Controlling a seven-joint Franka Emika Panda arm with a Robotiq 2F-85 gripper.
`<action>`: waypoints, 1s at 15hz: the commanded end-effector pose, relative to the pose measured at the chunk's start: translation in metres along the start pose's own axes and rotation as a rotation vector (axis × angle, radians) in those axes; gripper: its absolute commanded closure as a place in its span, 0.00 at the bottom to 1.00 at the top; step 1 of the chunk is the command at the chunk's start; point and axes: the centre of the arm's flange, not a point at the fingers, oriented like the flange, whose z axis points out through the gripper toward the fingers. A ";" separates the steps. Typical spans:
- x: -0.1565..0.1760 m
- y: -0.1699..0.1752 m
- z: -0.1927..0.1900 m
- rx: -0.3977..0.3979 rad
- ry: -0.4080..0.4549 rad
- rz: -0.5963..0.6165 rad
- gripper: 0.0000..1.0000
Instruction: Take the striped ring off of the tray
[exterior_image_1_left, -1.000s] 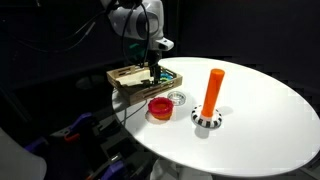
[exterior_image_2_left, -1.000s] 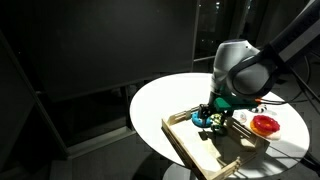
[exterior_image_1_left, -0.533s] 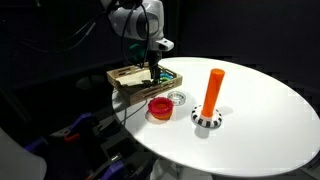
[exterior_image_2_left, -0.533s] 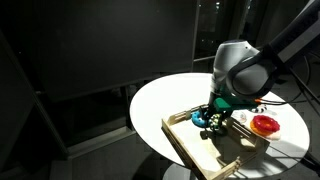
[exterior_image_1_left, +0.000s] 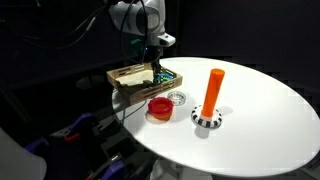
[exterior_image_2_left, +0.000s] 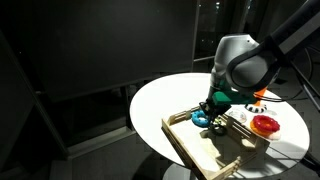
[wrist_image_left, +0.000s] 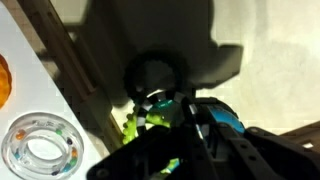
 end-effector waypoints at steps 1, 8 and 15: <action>0.004 0.006 -0.027 0.025 0.020 0.002 0.94; 0.012 0.018 -0.062 0.040 0.064 0.029 0.95; 0.033 0.065 -0.081 -0.022 0.068 0.131 0.95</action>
